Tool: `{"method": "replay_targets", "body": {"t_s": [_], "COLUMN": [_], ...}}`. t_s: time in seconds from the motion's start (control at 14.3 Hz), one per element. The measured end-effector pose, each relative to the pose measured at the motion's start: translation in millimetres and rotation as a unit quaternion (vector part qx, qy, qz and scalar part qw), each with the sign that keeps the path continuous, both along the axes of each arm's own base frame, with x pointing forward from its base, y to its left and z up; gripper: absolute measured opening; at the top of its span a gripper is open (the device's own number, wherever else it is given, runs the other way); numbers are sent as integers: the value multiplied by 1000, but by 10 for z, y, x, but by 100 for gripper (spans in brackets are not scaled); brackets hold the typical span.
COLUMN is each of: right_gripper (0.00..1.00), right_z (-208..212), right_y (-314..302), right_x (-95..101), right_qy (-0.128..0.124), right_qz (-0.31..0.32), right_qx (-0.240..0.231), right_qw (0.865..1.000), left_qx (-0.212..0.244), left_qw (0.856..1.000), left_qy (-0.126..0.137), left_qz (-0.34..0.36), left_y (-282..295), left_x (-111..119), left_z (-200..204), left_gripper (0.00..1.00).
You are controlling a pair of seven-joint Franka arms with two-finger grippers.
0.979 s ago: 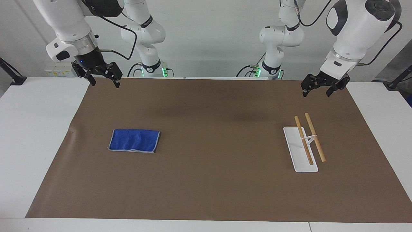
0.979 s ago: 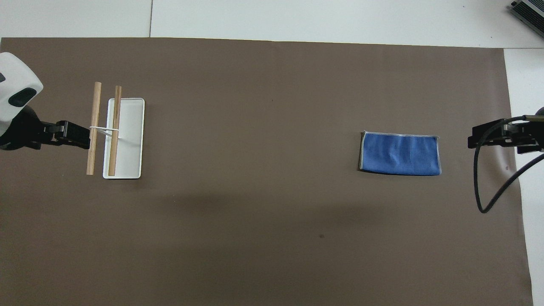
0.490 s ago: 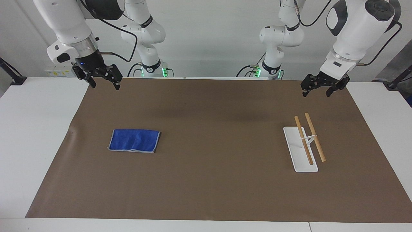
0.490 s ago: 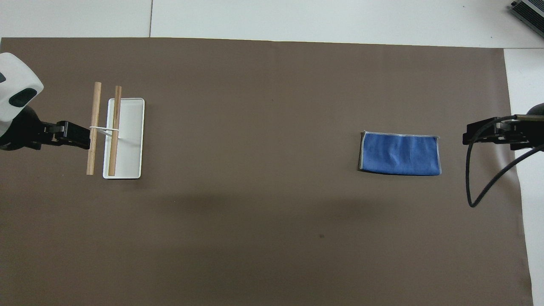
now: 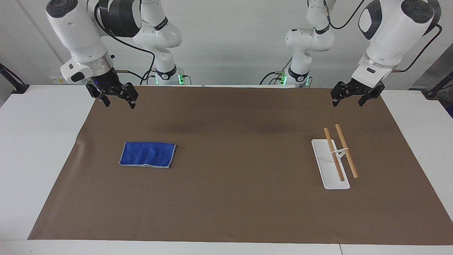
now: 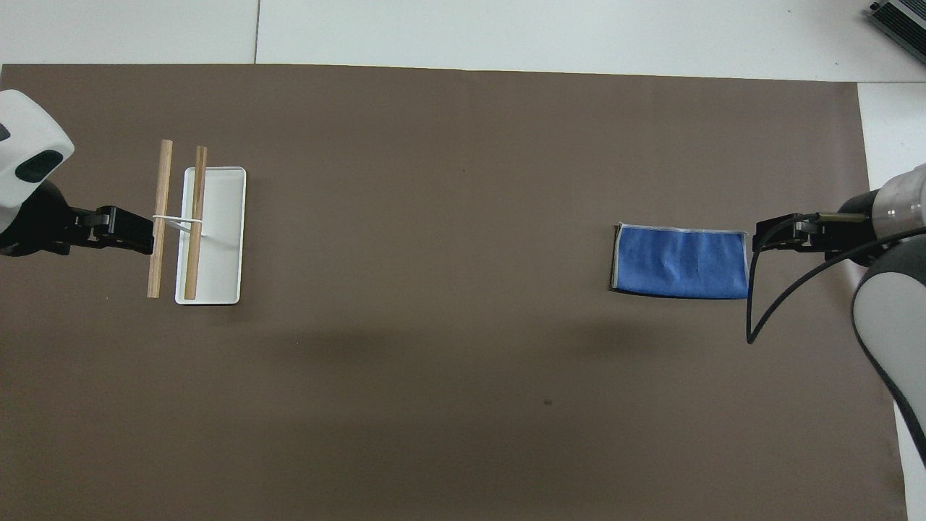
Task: Right arm passes towel to left arm to hang
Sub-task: 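Reach the right gripper down to the blue towel and grasp it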
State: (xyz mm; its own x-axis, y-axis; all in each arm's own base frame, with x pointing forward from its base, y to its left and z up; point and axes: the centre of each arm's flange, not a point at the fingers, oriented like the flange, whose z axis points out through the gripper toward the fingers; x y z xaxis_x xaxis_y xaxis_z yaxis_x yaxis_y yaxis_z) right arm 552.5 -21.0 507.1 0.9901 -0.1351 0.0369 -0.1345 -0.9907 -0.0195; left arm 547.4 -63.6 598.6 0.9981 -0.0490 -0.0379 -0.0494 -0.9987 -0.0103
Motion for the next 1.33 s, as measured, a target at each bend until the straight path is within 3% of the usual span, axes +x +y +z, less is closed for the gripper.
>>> {"method": "replay_targets", "body": {"t_s": [0.21, 0.7, 1.33], "right_gripper": [100, 100, 100], "right_z": [-449, -1521, -2284], "right_y": [-3, 12, 242], "right_x": [44, 306, 380], "right_qy": [-9, -5, 6], "right_qz": [-1, 0, 22], "right_qx": [-1, -6, -8], "right_qw": [1000, 1000, 1000], "left_qx": [0, 0, 0], "left_qw": [1000, 1000, 1000], "left_qy": [0, 0, 0], "left_qz": [0, 0, 0], "left_y": [0, 0, 0], "left_x": [0, 0, 0], "left_z": [0, 0, 0], "left_gripper": [100, 100, 100]}}
